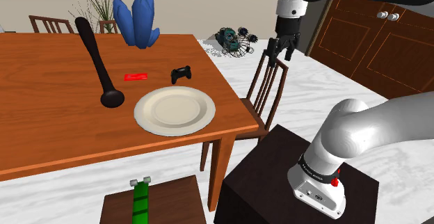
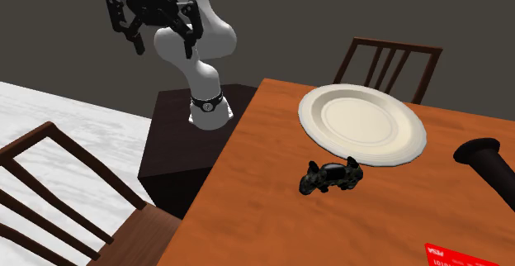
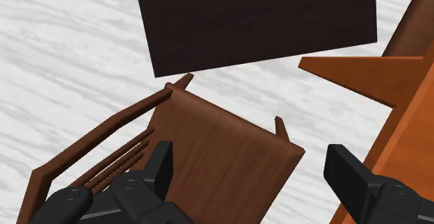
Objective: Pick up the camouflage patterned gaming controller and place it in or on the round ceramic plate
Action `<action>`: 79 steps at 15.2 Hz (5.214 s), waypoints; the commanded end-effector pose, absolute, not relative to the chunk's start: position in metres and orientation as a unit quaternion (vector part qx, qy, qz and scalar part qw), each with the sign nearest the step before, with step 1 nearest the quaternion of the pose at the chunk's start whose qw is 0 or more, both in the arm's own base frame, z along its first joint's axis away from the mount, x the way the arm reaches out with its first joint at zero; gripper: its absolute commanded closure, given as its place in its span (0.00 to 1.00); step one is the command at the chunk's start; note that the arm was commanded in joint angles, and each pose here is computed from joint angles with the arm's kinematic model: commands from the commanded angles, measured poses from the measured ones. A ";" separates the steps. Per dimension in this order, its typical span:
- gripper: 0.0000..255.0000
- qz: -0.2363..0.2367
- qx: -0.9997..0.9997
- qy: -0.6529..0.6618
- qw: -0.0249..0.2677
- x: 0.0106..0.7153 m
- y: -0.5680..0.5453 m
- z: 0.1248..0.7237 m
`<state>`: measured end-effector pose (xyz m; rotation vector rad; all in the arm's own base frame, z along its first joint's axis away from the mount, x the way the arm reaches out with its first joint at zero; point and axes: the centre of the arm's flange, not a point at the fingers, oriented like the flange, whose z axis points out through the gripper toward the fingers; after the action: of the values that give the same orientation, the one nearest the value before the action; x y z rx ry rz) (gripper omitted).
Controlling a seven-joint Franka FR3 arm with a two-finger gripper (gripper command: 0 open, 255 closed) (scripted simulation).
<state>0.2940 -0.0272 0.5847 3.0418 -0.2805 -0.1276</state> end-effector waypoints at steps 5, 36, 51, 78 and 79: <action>0.00 -0.027 0.990 -0.132 0.035 0.319 0.013 0.575; 0.00 0.059 0.927 -0.369 -0.010 0.540 0.203 0.513; 1.00 0.059 0.927 -0.369 -0.010 0.541 0.202 0.505; 1.00 0.059 0.927 -0.369 -0.010 0.483 0.256 0.597; 1.00 0.059 0.927 -0.369 -0.010 0.473 0.265 0.598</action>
<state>0.4836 0.2584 0.5965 2.9326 -1.1666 0.1860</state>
